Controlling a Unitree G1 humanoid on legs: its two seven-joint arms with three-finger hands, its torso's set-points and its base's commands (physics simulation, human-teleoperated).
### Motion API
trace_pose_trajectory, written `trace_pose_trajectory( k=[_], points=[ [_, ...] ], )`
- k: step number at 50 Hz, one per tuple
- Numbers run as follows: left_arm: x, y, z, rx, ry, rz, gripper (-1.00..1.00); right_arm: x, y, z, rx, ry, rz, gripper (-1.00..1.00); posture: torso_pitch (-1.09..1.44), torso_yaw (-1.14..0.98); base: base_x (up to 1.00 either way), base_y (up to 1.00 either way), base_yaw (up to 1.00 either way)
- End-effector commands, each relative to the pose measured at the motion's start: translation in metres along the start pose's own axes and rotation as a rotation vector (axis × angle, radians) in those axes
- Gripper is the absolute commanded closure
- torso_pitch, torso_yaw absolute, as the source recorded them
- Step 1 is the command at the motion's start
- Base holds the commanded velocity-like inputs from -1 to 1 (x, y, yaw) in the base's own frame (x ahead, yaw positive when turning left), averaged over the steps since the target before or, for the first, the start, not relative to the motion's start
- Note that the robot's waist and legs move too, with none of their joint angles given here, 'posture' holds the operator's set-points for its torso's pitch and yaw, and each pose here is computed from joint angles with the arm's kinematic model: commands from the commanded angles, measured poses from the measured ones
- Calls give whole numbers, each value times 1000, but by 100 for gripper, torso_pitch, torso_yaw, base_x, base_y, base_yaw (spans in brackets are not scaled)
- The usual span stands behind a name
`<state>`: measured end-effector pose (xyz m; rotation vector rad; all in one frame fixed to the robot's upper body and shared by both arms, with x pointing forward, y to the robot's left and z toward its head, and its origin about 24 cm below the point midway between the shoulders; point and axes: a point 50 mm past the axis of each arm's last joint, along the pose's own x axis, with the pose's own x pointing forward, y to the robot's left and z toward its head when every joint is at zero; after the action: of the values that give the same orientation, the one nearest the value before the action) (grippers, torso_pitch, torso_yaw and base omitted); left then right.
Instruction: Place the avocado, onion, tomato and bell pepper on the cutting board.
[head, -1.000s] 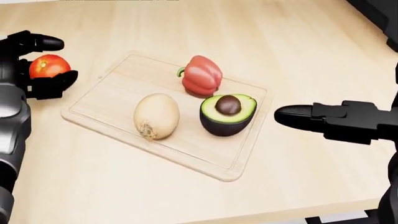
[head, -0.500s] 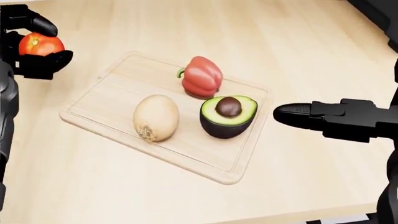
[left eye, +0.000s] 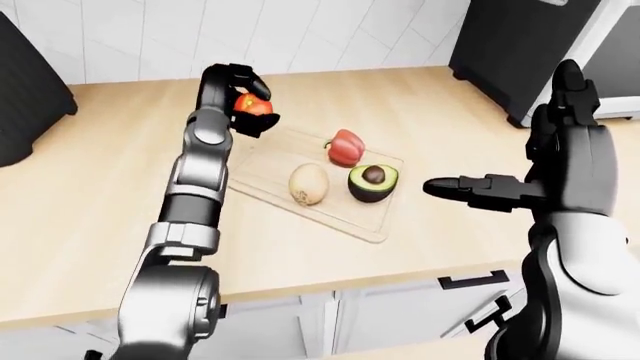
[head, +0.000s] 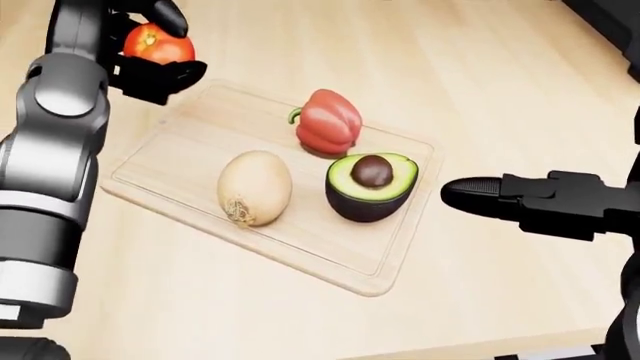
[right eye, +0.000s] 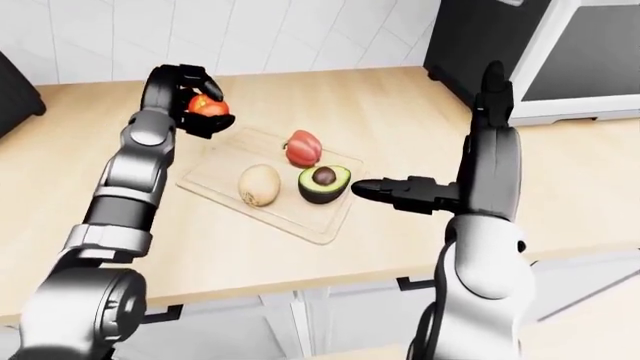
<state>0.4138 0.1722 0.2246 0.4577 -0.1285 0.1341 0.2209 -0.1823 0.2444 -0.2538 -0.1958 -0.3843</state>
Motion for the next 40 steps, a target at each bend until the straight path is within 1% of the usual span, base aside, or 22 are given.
trace_pose_trajectory(
  k=[1,7,16,18,22,23,25,28,30,31,33,35,36,37,40],
  points=[
    [2,12,29,-12,-118,48,70,-2,-4,10,7,-67,-17,-100,0,0,0,0,0],
    [4,2,35,-20,-128,24,70,-1,-3,11,8,-68,-16,-100,0,0,0,0,0],
    [4,-13,34,-16,-132,-22,67,-2,-4,13,4,-70,-18,-100,0,0,0,0,0],
    [4,-12,34,-18,-131,-16,65,-2,-3,13,5,-71,-16,-100,0,0,0,0,0],
    [2,-16,34,-20,-130,-32,64,-1,-2,11,6,-68,-16,-100,0,0,0,0,0],
    [1,-18,33,-12,-129,-38,63,-1,-1,11,5,-68,-15,-100,0,0,0,0,0],
    [0,-20,32,-18,-128,-43,63,-2,-2,11,7,-67,-15,-100,0,0,0,0,0],
    [0,-22,30,-17,-123,-47,58,-3,-4,10,7,-66,-18,-100,0,0,0,0,0],
    [0,-23,30,-15,-122,-53,49,-3,-4,9,8,-64,-18,-100,0,0,0,0,0],
    [0,-24,30,-19,-121,-56,48,-3,-4,9,7,-63,-19,-100,0,0,0,0,0],
    [-1,-27,28,-18,-119,-64,38,-3,-3,8,7,-63,-19,-100,0,0,0,0,0],
    [-2,-28,25,-26,-113,-65,37,-3,-3,8,8,-63,-20,-100,0,0,0,0,0],
    [-2,-28,24,-20,-113,-62,36,-3,-3,8,8,-63,-19,-100,0,0,0,0,0],
    [-3,-30,23,-22,-112,-73,36,-3,-3,8,7,-63,-20,-100,0,0,0,0,0],
    [-2,-28,22,-20,-110,-61,29,-3,-3,8,9,-63,-19,-100,0,0,0,0,0]
  ],
)
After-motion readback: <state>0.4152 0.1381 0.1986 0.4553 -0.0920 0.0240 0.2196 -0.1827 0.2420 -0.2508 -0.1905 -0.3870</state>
